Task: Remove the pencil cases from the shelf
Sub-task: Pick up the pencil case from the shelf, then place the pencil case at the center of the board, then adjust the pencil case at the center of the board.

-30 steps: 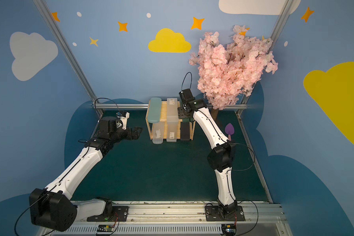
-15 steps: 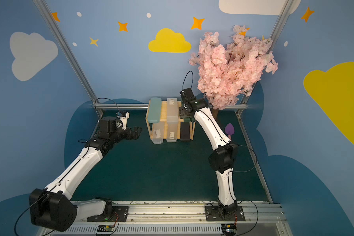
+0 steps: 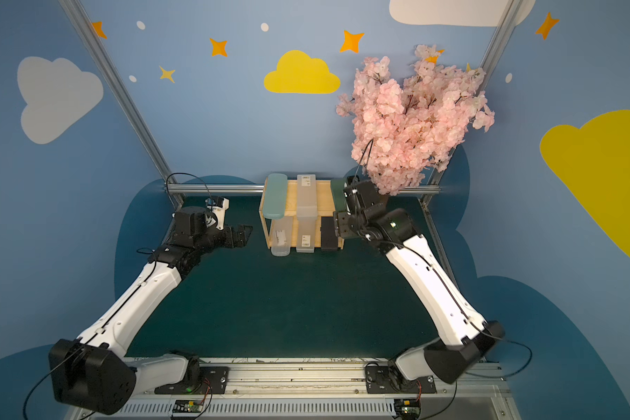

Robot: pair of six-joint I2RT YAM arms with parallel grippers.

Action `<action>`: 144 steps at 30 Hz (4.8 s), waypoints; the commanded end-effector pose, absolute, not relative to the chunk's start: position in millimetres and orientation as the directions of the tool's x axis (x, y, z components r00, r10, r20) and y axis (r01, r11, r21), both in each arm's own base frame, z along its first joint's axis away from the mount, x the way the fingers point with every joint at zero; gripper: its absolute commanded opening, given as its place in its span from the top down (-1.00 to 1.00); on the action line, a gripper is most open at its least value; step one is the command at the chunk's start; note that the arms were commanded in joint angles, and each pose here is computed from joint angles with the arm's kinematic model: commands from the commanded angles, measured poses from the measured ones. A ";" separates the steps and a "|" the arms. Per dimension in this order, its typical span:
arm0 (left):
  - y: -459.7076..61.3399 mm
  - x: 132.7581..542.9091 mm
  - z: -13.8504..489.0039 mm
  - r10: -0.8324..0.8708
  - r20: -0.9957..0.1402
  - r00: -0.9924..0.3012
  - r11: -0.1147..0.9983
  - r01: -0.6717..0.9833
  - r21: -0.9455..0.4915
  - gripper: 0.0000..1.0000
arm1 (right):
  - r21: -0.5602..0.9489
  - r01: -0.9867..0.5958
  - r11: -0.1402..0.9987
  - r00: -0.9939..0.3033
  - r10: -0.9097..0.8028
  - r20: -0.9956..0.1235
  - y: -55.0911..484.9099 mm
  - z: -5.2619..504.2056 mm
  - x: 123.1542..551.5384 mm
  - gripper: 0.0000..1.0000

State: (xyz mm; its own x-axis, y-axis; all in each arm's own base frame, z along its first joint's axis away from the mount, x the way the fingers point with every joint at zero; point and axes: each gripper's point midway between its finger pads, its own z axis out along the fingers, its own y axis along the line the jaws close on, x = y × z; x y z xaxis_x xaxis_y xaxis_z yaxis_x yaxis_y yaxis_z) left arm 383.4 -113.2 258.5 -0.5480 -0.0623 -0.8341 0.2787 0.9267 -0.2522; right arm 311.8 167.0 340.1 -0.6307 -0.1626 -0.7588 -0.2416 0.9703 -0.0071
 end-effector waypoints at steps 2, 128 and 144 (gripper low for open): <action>-124.8 374.3 280.1 -0.065 -0.844 -0.532 0.912 0.312 -0.267 -1.00 | 0.005 -0.149 0.989 -0.653 -0.094 -0.752 126.0 320.1 264.7 -0.31; -136.6 386.6 234.7 0.031 -0.817 -0.575 0.921 0.334 -0.200 -1.00 | -0.041 -0.019 0.999 -1.000 -0.020 -0.019 28.3 21.8 304.9 -0.12; -137.4 385.2 236.9 0.030 -0.819 -0.573 0.919 0.337 -0.202 -1.00 | -0.041 0.002 0.999 -0.997 -0.001 -0.078 26.7 37.7 312.2 -0.96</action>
State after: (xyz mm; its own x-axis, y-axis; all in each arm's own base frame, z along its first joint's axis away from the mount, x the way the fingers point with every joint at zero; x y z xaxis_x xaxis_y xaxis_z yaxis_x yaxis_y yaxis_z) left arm 387.5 -137.8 231.0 -0.5830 0.0234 -0.8122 0.3267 0.9220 -0.2079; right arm 308.5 29.9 23.7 -0.9993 -0.0152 -0.0333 -0.0143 0.9995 -0.0292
